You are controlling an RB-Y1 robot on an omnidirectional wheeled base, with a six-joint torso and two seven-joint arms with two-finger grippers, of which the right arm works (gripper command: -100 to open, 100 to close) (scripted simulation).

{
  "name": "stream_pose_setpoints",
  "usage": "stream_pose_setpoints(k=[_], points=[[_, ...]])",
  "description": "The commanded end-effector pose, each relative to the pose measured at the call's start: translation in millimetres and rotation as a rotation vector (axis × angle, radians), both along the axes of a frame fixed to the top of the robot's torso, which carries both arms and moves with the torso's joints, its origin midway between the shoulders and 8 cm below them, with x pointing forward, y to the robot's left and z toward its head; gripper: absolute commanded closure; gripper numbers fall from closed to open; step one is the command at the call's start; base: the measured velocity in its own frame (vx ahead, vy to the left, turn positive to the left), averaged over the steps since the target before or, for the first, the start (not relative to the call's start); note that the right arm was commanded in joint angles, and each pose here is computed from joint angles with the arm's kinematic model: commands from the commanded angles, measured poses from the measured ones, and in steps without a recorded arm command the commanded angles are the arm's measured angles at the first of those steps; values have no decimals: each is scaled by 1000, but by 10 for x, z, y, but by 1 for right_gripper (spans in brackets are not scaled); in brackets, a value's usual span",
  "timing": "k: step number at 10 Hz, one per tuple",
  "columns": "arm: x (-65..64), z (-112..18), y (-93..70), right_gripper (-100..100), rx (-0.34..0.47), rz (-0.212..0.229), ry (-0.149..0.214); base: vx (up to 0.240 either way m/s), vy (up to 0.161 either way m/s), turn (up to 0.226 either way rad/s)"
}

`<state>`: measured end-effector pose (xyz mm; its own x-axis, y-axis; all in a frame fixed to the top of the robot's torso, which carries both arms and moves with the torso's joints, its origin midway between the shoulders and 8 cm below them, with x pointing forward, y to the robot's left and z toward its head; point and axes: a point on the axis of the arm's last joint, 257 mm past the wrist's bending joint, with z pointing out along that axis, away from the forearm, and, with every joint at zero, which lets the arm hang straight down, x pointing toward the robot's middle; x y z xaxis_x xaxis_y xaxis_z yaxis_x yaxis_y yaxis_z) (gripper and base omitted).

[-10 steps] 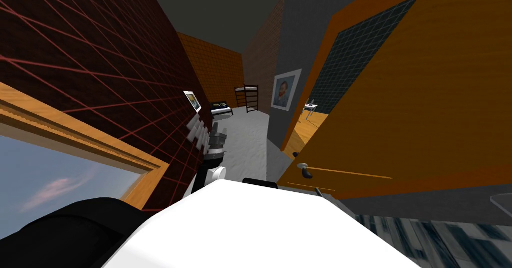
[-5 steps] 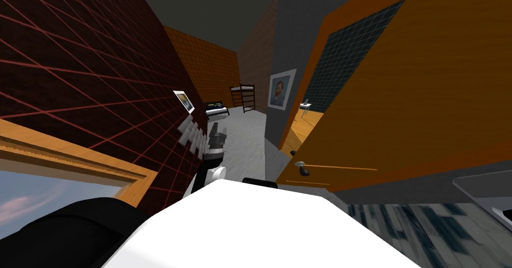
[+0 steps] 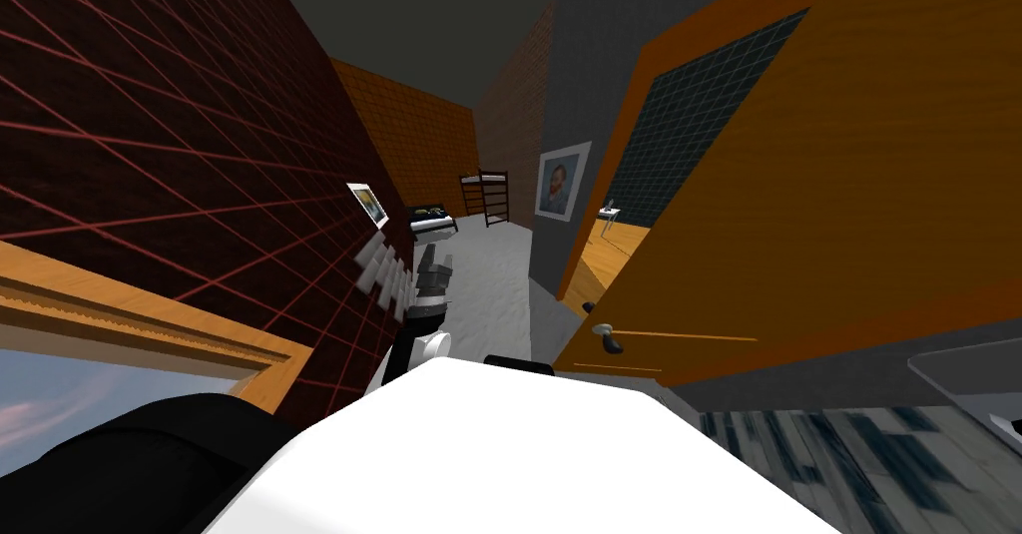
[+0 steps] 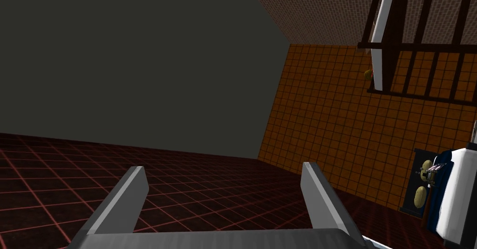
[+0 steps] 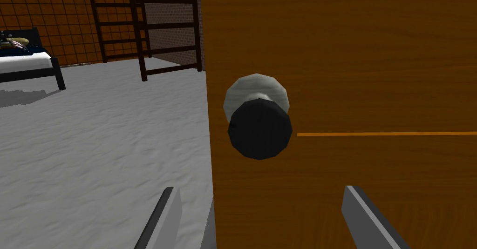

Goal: Pull the door open

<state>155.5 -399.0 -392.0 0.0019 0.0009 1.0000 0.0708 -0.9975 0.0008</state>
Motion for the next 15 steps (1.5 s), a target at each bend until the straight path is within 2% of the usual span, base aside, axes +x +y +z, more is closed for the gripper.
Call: stream_pose_setpoints(k=[1, 4, 5, 6, 11, 15], points=[[51, 4, -63, -100, 0, -14, 0, 176, 53, 77], [152, 2, -202, -100, 0, -46, 2, 209, 21, 98], [141, 3, -174, -100, 0, -38, 0, 100, -14, 24], [141, 3, -174, 100, 0, -38, 0, -10, 2, -17], [141, 3, -174, 100, 0, -38, 0, -18, 0, 1], [-26, -6, -174, 100, 0, -52, 1, -165, -53, 260]])
